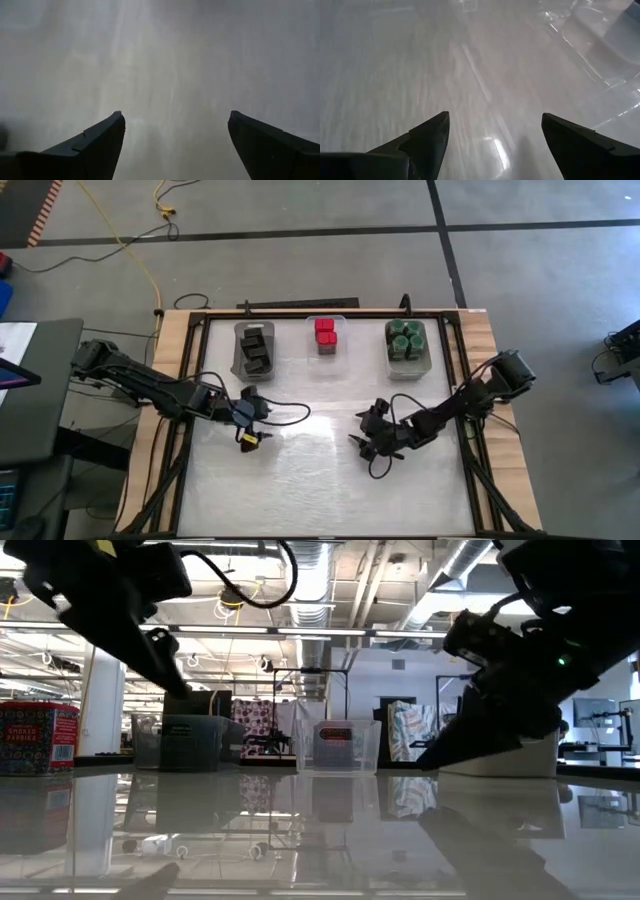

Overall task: Sort spices by type
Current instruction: Put the red seasoning can into the transparent bin, then return to Home Position

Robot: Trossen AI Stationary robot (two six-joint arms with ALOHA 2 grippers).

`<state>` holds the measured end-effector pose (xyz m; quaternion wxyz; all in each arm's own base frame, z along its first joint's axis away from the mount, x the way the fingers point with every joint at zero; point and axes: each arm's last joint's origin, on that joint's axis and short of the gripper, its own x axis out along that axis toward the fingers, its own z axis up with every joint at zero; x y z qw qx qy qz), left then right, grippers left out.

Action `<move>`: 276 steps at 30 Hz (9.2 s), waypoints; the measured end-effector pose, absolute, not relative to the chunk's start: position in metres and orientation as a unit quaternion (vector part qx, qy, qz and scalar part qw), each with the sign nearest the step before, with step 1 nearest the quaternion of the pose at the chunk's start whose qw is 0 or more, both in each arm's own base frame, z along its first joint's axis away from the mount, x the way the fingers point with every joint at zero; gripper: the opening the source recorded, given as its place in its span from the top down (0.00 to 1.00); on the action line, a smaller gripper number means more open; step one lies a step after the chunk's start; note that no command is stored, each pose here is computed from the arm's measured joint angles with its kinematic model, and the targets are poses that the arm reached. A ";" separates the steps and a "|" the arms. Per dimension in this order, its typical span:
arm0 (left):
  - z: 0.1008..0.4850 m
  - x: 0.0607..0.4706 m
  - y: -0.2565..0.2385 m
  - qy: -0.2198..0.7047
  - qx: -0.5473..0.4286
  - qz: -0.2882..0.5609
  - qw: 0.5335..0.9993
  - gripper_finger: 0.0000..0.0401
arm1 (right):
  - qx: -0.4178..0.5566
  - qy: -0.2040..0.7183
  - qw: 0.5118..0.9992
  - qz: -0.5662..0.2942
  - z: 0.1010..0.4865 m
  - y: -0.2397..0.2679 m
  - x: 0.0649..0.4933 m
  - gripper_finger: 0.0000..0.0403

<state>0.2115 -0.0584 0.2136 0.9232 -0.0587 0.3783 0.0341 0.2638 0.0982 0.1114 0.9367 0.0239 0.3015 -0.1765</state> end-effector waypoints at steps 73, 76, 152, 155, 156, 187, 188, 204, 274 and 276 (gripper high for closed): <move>0.210 0.112 -0.006 0.657 0.004 0.115 0.745 0.16 | 0.025 0.298 0.942 -0.150 0.116 0.109 0.259 0.14; 0.208 0.114 -0.007 0.666 0.006 0.116 0.737 0.16 | 0.025 0.298 0.942 -0.150 0.116 0.109 0.259 0.14; 0.319 0.299 -0.004 0.554 0.046 0.113 0.824 0.46 | -0.011 0.360 0.923 -0.136 0.107 0.116 0.245 0.14; 0.335 0.320 0.018 0.535 0.045 0.126 0.834 0.46 | 0.006 0.358 0.923 -0.142 0.107 0.116 0.245 0.14; 0.338 0.326 0.027 0.530 0.046 0.128 0.837 0.46 | 0.006 0.358 0.923 -0.142 0.107 0.116 0.245 0.14; 0.283 0.394 0.150 0.513 0.059 0.089 0.852 0.46 | 0.006 0.356 0.924 -0.139 0.107 0.116 0.245 0.14; 0.280 0.396 0.151 0.516 0.057 0.090 0.850 0.46 | 0.007 0.356 0.924 -0.139 0.107 0.116 0.245 0.14; 0.234 0.411 0.158 0.562 0.042 0.087 0.822 0.42 | 0.005 0.357 0.924 -0.140 0.107 0.116 0.245 0.14; 0.278 0.398 0.139 0.516 -0.015 0.131 0.847 0.26 | 0.005 0.357 0.923 -0.141 0.107 0.116 0.245 0.14; 0.290 0.392 0.133 0.511 -0.017 0.130 0.849 0.26 | 0.005 0.357 0.924 -0.140 0.107 0.116 0.245 0.14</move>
